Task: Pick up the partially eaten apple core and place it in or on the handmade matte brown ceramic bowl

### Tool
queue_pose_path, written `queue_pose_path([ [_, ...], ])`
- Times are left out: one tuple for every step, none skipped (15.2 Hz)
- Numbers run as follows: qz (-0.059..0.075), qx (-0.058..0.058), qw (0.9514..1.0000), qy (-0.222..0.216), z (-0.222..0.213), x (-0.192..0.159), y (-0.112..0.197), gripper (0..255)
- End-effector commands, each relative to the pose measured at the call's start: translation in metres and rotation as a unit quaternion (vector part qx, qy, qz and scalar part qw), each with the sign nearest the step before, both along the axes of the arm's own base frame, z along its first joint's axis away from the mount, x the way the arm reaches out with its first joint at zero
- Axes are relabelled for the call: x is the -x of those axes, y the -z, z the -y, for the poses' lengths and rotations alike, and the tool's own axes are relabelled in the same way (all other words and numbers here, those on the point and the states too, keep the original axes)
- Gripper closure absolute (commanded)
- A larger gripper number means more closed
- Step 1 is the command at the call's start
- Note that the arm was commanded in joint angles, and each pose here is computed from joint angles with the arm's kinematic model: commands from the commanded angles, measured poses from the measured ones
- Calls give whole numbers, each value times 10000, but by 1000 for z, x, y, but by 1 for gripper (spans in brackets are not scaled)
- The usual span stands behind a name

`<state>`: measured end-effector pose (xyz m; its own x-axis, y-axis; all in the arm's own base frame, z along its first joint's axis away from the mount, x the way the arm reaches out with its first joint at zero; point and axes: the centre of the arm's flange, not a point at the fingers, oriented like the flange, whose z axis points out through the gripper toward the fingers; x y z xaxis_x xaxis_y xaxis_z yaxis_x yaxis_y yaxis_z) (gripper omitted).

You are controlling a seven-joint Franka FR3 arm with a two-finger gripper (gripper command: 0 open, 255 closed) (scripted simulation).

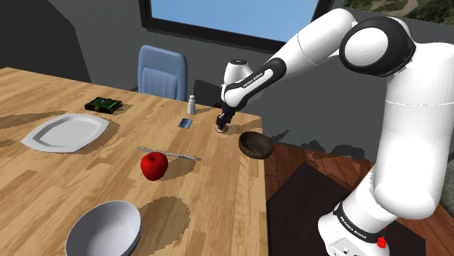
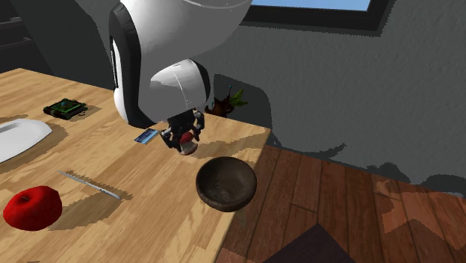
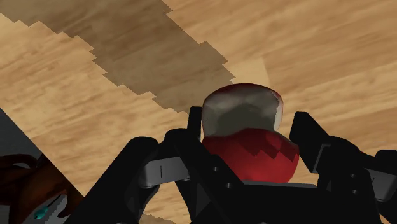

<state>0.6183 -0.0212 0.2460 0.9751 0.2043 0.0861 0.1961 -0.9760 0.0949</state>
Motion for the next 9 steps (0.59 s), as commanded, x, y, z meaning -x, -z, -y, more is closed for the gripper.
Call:
queue_pose_path([
  [1,0,10000,0,0,1,-10,255],
  [1,0,10000,0,0,1,-15,255],
  [1,0,10000,0,0,1,-20,255],
  [1,0,10000,0,0,0,-26,255],
  [1,0,10000,0,0,0,-31,255],
  [1,0,10000,0,0,0,-36,255],
  [1,0,10000,0,0,0,-42,255],
  [1,0,10000,0,0,0,-47,255],
  [1,0,10000,0,0,0,-52,255],
])
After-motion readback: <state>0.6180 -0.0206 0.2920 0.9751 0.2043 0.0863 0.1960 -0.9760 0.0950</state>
